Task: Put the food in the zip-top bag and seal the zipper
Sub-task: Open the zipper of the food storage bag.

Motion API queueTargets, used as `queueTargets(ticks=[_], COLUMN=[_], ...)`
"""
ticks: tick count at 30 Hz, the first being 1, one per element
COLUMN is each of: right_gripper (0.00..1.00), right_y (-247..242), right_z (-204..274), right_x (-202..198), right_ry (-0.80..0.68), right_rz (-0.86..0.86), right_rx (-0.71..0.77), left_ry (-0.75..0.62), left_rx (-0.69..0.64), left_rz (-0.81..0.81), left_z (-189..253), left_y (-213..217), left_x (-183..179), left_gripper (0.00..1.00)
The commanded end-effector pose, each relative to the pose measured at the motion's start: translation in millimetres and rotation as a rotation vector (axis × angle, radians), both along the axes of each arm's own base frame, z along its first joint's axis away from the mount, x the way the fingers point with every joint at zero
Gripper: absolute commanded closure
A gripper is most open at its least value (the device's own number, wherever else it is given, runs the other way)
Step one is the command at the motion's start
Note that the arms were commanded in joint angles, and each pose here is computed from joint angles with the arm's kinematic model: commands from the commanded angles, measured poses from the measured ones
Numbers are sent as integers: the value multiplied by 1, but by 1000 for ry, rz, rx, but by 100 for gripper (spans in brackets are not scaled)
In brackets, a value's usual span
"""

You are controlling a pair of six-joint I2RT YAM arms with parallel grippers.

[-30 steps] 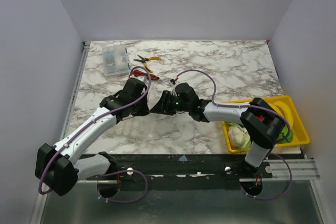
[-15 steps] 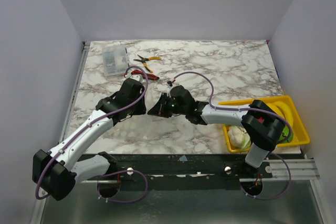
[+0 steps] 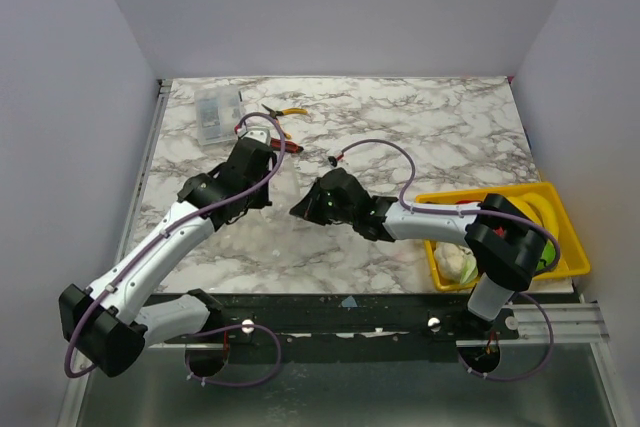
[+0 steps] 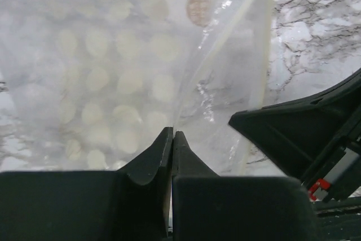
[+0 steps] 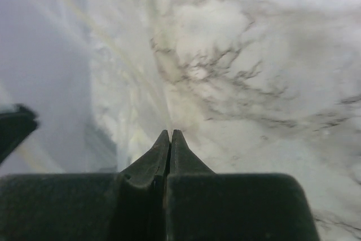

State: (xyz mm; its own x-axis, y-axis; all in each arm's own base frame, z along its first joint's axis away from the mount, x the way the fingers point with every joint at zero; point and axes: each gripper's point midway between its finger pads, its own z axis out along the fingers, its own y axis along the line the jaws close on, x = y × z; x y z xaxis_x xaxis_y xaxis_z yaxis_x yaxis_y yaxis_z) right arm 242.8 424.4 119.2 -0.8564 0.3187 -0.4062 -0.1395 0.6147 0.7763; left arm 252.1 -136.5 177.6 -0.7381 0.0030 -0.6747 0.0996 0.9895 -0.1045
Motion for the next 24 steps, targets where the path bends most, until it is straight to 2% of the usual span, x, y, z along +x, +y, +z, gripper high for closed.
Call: queueTargets(ticks=[1, 5, 14, 18, 24], right_gripper=[100, 100, 98, 79, 61], right_y=[-36, -42, -32, -36, -52], right_z=[-18, -21, 0, 11, 28], right_x=[29, 32, 30, 29, 34], right_ry=[-99, -164, -259, -299, -352], right_rz=[-169, -128, -10, 7, -11], right_rx=[-211, -294, -304, -310, -380], left_ry=[-26, -34, -25, -34, -69], left_rx=[162, 208, 183, 178, 216], left_rz=[23, -36, -183, -194, -174], left_z=[23, 37, 36, 36, 30], left_y=[32, 37, 12, 2, 0], left_x=[-4, -7, 2, 14, 34], left_gripper=[100, 100, 100, 100, 100])
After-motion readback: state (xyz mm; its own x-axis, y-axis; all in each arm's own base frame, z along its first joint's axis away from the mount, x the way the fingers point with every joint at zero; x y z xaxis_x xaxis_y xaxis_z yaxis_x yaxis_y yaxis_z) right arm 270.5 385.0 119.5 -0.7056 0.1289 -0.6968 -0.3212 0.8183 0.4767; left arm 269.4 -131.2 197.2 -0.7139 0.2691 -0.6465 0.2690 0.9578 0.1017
